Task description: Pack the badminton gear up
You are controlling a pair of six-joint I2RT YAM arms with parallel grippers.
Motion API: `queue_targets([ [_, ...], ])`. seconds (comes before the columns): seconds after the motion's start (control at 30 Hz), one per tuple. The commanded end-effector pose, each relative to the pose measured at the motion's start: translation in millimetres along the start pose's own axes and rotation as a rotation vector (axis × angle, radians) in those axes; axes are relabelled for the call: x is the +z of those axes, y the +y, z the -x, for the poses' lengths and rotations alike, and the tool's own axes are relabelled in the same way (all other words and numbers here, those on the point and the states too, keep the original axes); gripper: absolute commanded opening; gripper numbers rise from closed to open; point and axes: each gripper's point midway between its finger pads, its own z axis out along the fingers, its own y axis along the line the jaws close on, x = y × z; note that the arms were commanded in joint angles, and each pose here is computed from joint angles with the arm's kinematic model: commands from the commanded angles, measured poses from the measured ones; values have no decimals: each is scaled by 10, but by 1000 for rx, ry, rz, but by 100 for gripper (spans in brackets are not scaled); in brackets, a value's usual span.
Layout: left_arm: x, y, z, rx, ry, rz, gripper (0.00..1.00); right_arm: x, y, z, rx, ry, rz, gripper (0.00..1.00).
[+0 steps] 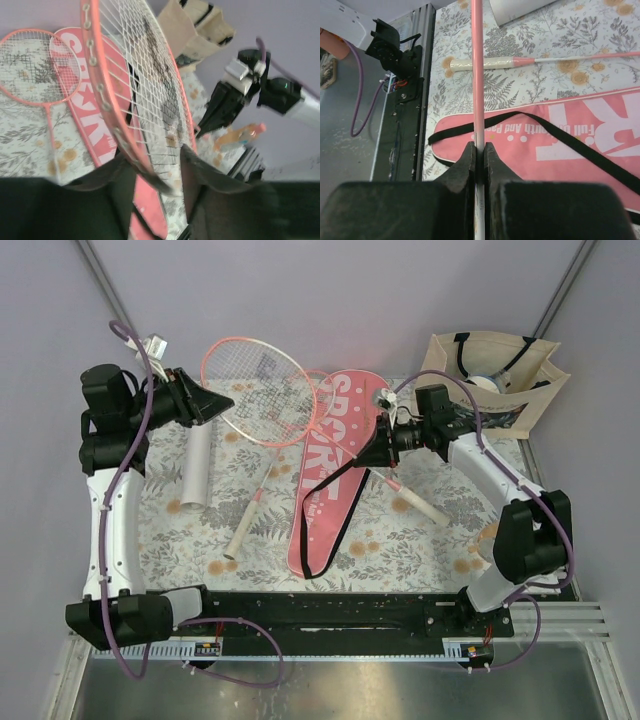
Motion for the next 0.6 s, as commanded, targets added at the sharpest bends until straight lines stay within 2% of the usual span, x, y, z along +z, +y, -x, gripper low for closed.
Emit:
queue_targets([
  [0.0,110,72,233,-66,-120,-20,56,-81,224,470,74,-107,-4,0],
  [0.03,128,85,242,-75,-131,-34,64,-89,209,552,93,-143,-26,0],
  [0.07,147,128,232,-89,-139,-24,77,-100,249,629,144,-183,-33,0],
  [0.1,157,189,218,-94,-144,0,85,-116,282,668,139,-211,-34,0],
  [0.17,151,331,162,-96,-138,73,92,-144,354,730,134,-249,-47,0],
  [0.3,78,584,16,-111,-124,229,96,-246,364,879,188,-399,-155,0],
  [0.4,56,696,-230,-131,-86,268,96,-363,277,896,333,-481,-293,0],
  [0.57,73,652,-689,-90,-16,325,95,-591,120,531,623,-488,-577,0],
])
